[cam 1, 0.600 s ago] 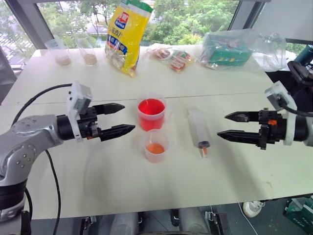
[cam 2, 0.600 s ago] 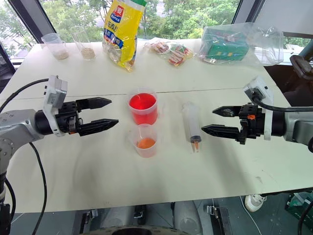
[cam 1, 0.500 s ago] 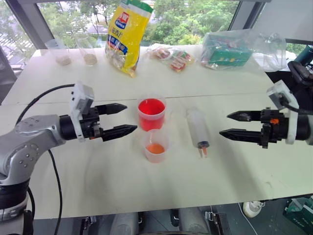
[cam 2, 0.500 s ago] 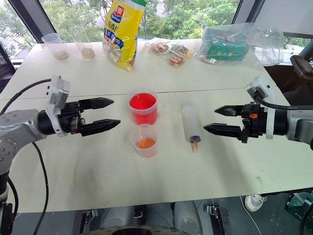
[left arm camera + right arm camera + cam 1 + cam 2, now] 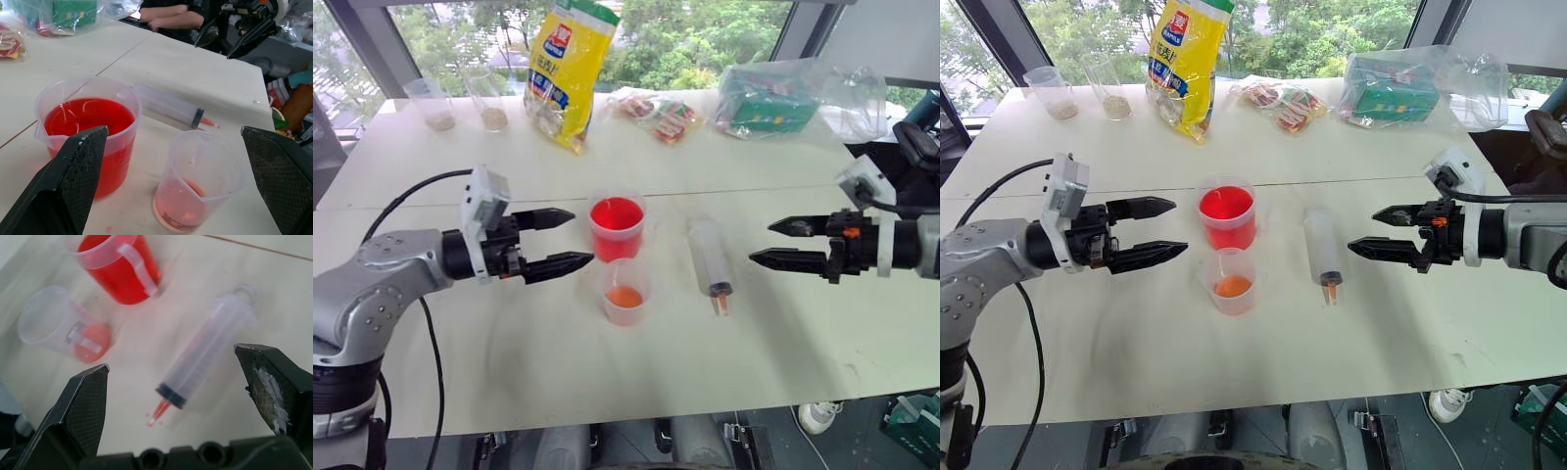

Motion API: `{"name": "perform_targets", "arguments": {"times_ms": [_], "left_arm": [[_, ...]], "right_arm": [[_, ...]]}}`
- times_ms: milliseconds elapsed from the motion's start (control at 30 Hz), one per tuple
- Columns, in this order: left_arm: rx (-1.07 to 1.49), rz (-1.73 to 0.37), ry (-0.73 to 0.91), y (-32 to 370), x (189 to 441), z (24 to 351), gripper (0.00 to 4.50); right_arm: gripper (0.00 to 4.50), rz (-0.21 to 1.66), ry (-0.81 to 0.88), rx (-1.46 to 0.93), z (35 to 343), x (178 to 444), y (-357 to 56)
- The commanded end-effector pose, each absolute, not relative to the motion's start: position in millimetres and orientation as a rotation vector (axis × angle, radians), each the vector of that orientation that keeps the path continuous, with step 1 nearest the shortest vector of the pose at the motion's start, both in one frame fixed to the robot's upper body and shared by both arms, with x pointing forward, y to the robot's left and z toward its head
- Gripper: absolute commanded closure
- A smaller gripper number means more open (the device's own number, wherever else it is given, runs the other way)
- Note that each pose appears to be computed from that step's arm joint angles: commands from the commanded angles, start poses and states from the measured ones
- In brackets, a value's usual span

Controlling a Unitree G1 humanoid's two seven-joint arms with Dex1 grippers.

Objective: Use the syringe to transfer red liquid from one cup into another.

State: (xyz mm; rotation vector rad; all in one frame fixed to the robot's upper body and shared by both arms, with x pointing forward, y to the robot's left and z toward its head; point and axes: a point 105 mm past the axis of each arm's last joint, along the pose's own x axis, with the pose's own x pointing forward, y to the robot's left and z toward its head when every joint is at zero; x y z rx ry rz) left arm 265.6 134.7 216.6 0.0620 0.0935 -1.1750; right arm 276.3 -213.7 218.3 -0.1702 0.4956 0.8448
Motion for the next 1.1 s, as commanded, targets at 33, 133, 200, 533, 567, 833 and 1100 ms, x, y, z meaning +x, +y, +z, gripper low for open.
{"name": "perform_targets", "arguments": {"times_ms": [33, 133, 200, 533, 567, 833, 1100], "left_arm": [[0.093, -1.188, 0.052, 133, 265, 224, 0.00], [0.098, -1.186, 0.050, 134, 267, 225, 0.00], [0.104, -1.184, 0.046, 134, 267, 226, 0.00], [0.109, -1.169, 0.024, 131, 271, 225, 0.00], [0.107, -1.169, 0.024, 130, 272, 225, 0.00], [0.104, -1.155, 0.025, 130, 272, 220, 0.00], [0.085, -1.134, 0.009, 127, 271, 215, 0.00]], "right_arm": [[0.04, 0.814, 0.475, -0.201, 224, 281, -217], [0.04, 0.807, 0.478, -0.200, 224, 283, -217], [0.04, 0.802, 0.484, -0.200, 224, 285, -216], [0.04, 0.684, 0.653, -0.133, 208, 317, -202], [0.04, 0.660, 0.688, -0.145, 202, 323, -199], [0.04, 0.561, 0.842, -0.152, 161, 351, -181], [0.04, 0.589, 0.889, -0.239, 137, 358, -156]]}}
